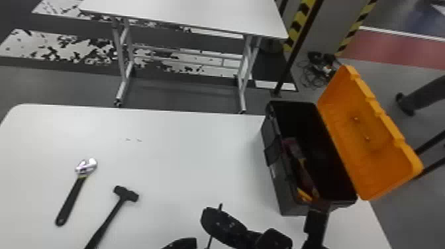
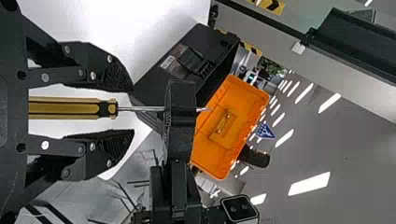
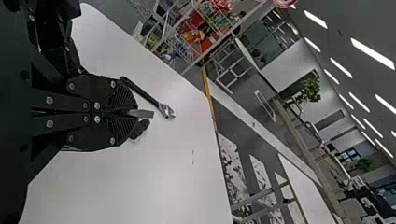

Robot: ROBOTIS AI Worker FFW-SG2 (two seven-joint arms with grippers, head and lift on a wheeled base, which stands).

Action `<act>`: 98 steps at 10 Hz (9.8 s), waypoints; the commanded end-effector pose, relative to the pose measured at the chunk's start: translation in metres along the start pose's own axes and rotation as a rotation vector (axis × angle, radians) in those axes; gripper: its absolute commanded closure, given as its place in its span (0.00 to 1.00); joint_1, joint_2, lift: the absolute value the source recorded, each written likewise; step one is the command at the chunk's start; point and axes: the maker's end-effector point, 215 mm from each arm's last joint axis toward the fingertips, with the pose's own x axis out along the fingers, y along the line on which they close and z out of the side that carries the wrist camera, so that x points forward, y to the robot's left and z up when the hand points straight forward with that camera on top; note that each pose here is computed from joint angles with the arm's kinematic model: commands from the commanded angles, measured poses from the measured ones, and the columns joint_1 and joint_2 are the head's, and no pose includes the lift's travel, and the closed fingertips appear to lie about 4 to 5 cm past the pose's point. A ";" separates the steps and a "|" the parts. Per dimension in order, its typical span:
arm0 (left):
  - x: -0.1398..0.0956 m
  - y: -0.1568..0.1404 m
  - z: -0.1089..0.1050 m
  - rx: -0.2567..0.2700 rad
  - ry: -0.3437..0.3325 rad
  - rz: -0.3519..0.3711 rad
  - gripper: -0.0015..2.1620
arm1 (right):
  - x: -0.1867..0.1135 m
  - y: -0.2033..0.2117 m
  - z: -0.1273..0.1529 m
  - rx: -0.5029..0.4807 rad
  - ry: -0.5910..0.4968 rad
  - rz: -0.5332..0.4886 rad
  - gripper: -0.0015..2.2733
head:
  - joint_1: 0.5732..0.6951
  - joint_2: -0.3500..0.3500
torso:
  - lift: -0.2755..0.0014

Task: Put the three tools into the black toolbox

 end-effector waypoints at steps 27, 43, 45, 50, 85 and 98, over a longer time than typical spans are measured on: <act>-0.139 0.064 0.032 0.083 -0.123 0.249 0.02 | -0.155 -0.237 0.230 -0.767 -0.186 -0.603 0.99 | 1.00 0.00 | 0.81; -0.129 0.063 0.031 0.091 -0.114 0.247 0.03 | -0.175 -0.242 0.197 -0.246 -0.203 -0.513 0.03 | 1.00 0.00 | 0.81; -0.139 0.085 0.038 0.097 -0.127 0.356 0.04 | -0.165 -0.199 0.166 -0.165 -0.223 -0.412 0.03 | 1.00 0.00 | 0.81; -0.220 0.135 0.064 0.141 -0.159 0.573 0.04 | -0.126 -0.136 0.071 0.078 -0.231 -0.168 0.04 | 1.00 0.26 | 0.81; -0.153 0.231 -0.060 0.225 0.397 0.792 0.06 | -0.159 -0.131 0.068 -0.137 -0.331 -0.202 0.05 | 1.00 0.33 | 0.81; -0.151 0.229 -0.070 0.205 0.415 0.797 0.99 | -0.166 -0.129 0.075 -0.126 -0.361 -0.193 0.05 | 1.00 0.31 | 0.81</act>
